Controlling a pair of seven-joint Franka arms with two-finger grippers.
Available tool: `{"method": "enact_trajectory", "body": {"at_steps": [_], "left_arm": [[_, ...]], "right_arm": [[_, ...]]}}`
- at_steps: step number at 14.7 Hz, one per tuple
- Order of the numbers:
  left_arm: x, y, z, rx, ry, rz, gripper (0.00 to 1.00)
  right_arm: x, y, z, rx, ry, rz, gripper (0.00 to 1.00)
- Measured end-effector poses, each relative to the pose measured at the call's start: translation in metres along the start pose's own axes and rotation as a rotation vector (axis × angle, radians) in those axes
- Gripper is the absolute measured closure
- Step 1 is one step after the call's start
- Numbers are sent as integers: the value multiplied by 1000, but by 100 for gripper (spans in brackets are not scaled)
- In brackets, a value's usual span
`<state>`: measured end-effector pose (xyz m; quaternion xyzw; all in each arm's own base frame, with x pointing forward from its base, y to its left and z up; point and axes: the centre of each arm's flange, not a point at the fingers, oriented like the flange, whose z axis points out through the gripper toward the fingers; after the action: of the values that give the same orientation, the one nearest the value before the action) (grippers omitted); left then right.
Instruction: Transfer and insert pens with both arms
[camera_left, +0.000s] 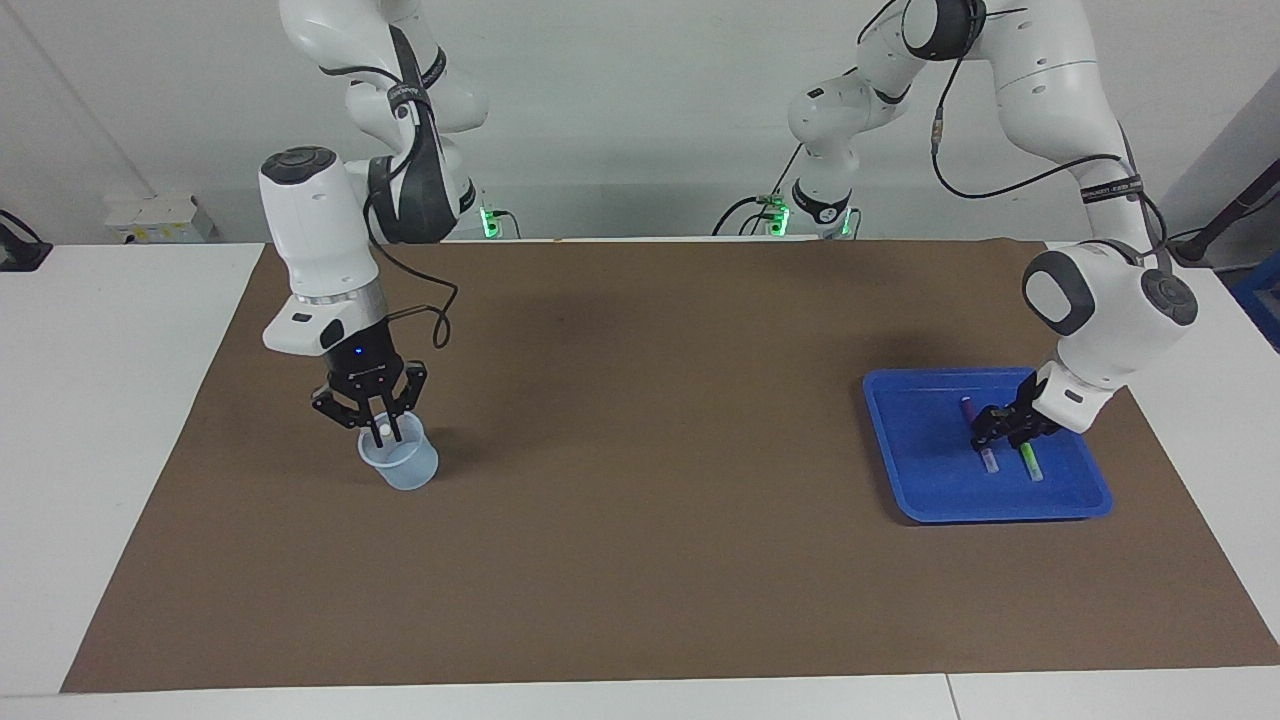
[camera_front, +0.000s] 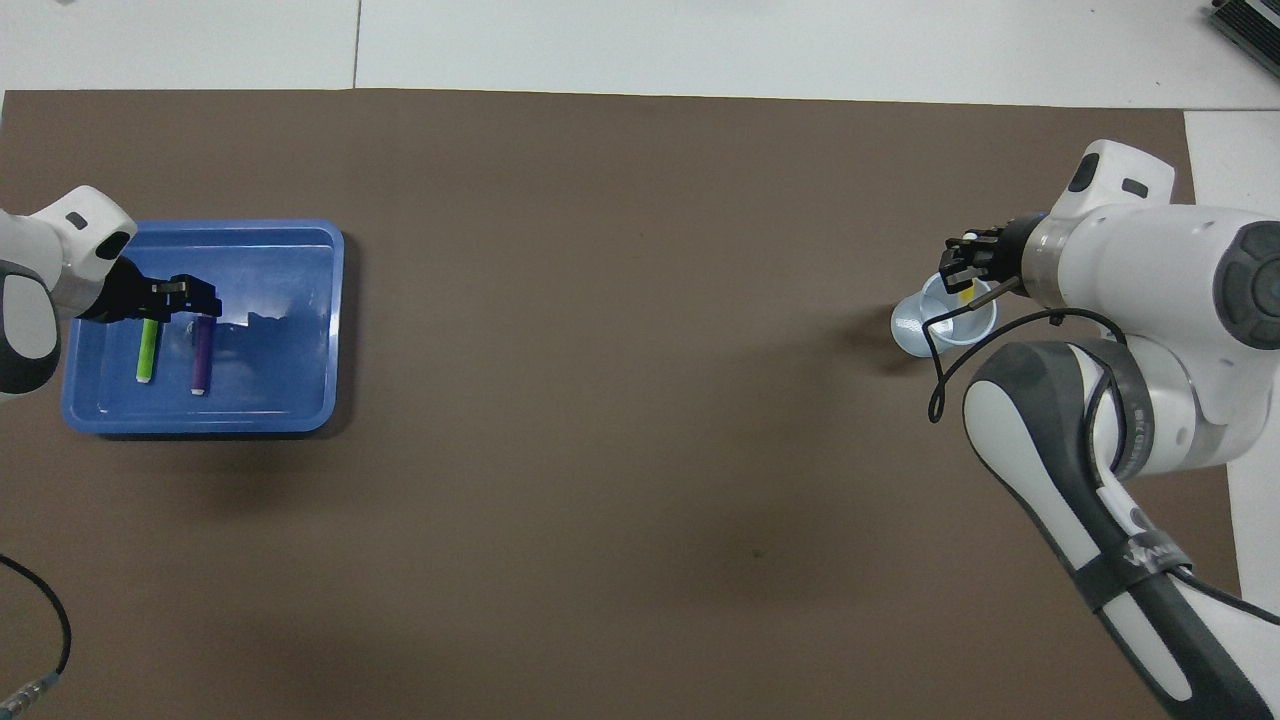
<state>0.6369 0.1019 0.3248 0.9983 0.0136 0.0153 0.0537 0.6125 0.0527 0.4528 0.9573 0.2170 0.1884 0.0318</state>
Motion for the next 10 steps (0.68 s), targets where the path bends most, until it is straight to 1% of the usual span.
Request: {"method": "enact_trajectory", "body": {"at_steps": [1,2,3,4,8,9,10], "left_arm": [[0,-1,1,0,-2,-1,37],[-1,-1,3,0,-6,-2,45],[-2,-2,5,0,-10,-3,46],[-3,-3,8,0,-15,-4,49],[-8,-4,16,3,-15,-7,50],[-8,-5,17,3,-16,-8,51],[-9,-6,17,4,-16,-10,53]], "right_arm": [[0,0,0,0,0,1,81],[0,0,0,0,-1,1,77],[0,0,0,0,-1,1,64],[0,0,0,0,-1,1,54],[0,0,0,1,-1,1,14],[0,0,0,1,-1,1,2],[0,-1,0,1,0,4,0]]}}
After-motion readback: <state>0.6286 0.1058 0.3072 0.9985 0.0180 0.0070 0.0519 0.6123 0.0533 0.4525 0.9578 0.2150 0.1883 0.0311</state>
